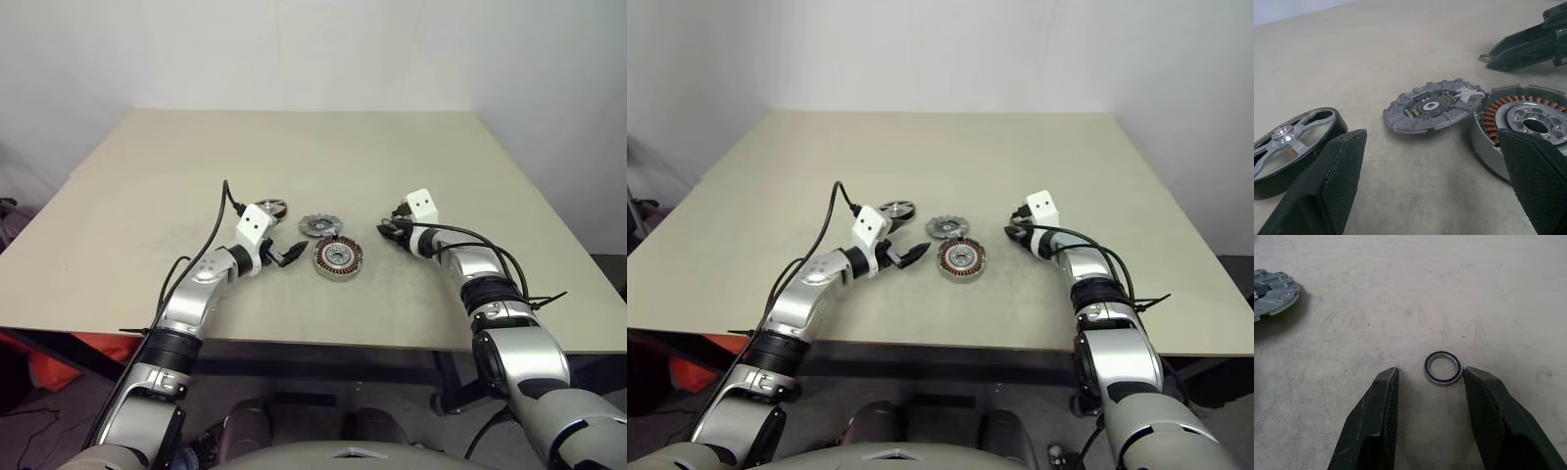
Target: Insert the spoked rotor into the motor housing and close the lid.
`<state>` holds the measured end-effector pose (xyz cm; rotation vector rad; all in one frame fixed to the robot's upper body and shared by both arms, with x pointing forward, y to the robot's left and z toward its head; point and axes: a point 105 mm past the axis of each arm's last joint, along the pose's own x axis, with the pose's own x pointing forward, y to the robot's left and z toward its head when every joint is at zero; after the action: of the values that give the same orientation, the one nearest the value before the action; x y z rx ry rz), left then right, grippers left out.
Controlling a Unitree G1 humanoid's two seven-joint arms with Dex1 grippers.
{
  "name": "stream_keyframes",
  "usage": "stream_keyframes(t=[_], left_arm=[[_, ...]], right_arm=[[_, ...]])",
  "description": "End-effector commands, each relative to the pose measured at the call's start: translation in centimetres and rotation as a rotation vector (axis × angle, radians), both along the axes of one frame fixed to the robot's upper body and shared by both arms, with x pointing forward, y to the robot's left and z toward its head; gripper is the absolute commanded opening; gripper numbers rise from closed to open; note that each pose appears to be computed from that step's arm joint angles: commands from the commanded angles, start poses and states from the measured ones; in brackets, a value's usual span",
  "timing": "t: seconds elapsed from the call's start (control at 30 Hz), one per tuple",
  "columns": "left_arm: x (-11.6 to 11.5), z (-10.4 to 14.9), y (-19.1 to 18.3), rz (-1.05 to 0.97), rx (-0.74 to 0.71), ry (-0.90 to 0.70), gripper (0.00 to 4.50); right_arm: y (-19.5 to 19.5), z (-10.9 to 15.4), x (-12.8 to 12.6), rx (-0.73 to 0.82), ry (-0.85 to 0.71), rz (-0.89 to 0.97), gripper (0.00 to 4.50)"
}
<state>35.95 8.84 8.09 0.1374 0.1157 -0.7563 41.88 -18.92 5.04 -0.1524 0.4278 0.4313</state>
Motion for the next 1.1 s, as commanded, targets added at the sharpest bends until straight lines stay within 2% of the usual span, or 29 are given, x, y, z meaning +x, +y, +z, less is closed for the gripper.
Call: stream_keyframes(t=[0.03,0.07,0.17,0.27,0.5,0.6,0.7,0.83,1.03,1.1], left_arm=[[0.2,1.2,0.2,0.008,0.0,-0.049,4.5],[0.2,1.2,0.2,0.007,0.001,-0.049,4.5],[0.1,1.2,0.1,0.005,0.002,-0.047,4.5],[0.1,1.1,0.1,0.003,0.005,-0.046,4.5],[0.1,1.1,0.1,0.006,0.003,-0.041,4.5],[0.2,1.0,0.3,0.01,0.001,-0.039,4.5],[0.2,0.8,0.6,0.016,0.003,-0.035,4.5],[0.3,0.6,1.2,0.023,0.007,-0.027,4.5],[0.6,0.6,1.2,0.023,0.008,-0.024,4.5],[0.5,0.5,0.9,0.015,0.006,-0.024,4.5]], right_arm=[[0.2,-0.1,0.2,0.011,0.0,-0.015,2.1],[0.3,-0.2,0.2,0.014,0.002,-0.017,2.1],[0.4,-0.4,0.2,0.029,0.003,-0.026,1.52],[0.6,-0.5,0.1,0.03,-0.001,-0.019,0.65],[0.0,-0.3,-0.4,0.03,-0.012,-0.019,0.65],[0.3,1.5,-0.9,0.04,-0.051,0.027,0.65],[1.3,3.7,-2.2,0.044,-0.092,0.111,0.65],[3.3,6.9,-5.6,0.045,-0.111,0.228,0.65],[6.2,7.5,-8.3,0.041,-0.082,0.317,0.65],[7.0,6.4,-8.9,0.037,-0.046,0.329,0.65]])
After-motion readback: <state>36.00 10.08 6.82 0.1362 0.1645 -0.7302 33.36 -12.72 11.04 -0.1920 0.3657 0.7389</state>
